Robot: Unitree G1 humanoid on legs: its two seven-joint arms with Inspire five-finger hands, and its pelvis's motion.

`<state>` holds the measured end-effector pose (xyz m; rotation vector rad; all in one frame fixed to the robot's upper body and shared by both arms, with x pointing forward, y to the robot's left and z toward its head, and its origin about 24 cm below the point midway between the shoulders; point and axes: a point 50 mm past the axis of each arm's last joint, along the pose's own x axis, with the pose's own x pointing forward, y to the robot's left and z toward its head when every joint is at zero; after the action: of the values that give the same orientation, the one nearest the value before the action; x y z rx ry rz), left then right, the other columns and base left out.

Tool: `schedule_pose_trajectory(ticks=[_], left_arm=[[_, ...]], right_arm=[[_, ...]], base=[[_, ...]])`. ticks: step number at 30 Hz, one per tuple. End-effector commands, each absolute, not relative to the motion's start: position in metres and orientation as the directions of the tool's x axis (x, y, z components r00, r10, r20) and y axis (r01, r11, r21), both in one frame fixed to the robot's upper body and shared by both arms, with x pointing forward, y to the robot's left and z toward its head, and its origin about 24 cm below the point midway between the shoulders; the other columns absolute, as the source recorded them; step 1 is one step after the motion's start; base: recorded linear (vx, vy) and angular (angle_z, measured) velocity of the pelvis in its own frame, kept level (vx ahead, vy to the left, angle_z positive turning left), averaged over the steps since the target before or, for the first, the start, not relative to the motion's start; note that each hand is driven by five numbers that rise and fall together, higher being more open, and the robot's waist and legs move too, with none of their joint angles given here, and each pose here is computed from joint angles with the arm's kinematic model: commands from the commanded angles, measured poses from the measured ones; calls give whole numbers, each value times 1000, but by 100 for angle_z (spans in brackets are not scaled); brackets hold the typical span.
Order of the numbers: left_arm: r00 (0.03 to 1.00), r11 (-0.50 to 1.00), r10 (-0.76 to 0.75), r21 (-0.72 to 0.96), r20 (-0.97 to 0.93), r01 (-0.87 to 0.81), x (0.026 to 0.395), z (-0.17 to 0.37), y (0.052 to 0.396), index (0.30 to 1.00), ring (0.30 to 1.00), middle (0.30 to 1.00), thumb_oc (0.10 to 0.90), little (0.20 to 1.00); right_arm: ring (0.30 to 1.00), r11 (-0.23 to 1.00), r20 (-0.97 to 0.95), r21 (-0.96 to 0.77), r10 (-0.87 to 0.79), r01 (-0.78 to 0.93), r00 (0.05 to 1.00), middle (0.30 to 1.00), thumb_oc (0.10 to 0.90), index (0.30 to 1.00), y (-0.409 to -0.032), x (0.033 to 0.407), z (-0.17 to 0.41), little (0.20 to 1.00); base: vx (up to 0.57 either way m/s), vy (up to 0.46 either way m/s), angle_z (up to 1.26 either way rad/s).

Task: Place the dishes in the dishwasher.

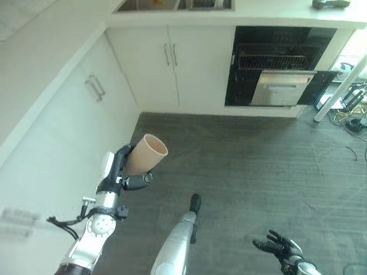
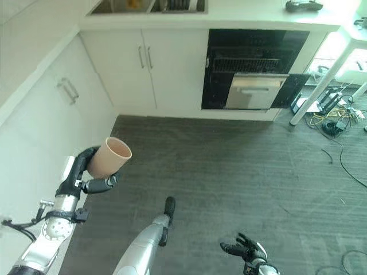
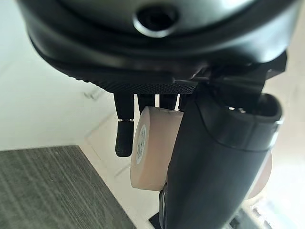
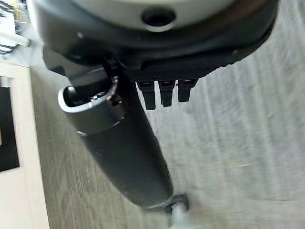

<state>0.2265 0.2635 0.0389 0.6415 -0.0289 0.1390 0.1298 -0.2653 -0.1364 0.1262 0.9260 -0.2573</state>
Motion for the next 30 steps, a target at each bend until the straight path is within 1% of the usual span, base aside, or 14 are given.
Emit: schedule_pose_trajectory(ticks=[1,2,7,11,13,18,20,23,25,28,30], left_arm=[[854,780,-2,535,520,-324,250,136,260,300,300,300,400,300],[855,775,-9,544,519,-322,250,138,260,300,300,300,400,300],[863,772,-1,549,505,-320,259,140,262,300,300,300,400,300],[850,761,-15,558,526,-332,270,152,257,300,300,300,400,300],[841,755,-25,561,541,-339,276,159,258,300,300,300,400,300],[847,767,-68,570,528,-294,270,151,246,300,300,300,400,300],[846,770,-86,574,527,-279,269,152,240,300,300,300,400,300],[840,774,-90,568,535,-279,269,155,238,300,300,300,400,300],[835,781,-82,555,544,-285,270,156,237,300,300,300,400,300],[819,804,-75,521,569,-288,268,160,234,300,300,300,400,300],[806,813,-98,514,583,-273,272,164,227,300,300,300,400,300]], right_arm=[[900,978,-764,-30,-156,207,626,900,800,900,-263,135,-131,900],[900,979,-761,-28,-153,204,630,900,800,900,-260,133,-132,900],[900,986,-735,-47,-143,159,663,900,800,900,-256,133,-130,900],[900,989,-713,-53,-133,135,689,900,800,900,-259,145,-124,900],[900,991,-714,-50,-121,123,689,900,800,900,-259,151,-123,900],[900,988,-750,-82,-146,129,646,900,800,900,-261,151,-126,900],[900,983,-755,-89,-173,162,633,900,800,900,-266,147,-127,900],[900,982,-756,-84,-173,169,631,900,800,900,-268,145,-128,900],[900,984,-759,-82,-163,155,630,900,800,900,-268,143,-128,900],[900,992,-751,-103,-123,69,649,900,800,900,-268,145,-127,900],[900,991,-737,-101,-132,84,663,900,800,900,-270,142,-126,900]], base=[[881,168,-230],[511,100,-147],[246,40,8],[147,-268,-1],[101,-416,57],[80,-313,77],[63,-229,-12],[51,-171,-5],[79,-191,-17],[75,-213,-30],[4,-98,-9]])
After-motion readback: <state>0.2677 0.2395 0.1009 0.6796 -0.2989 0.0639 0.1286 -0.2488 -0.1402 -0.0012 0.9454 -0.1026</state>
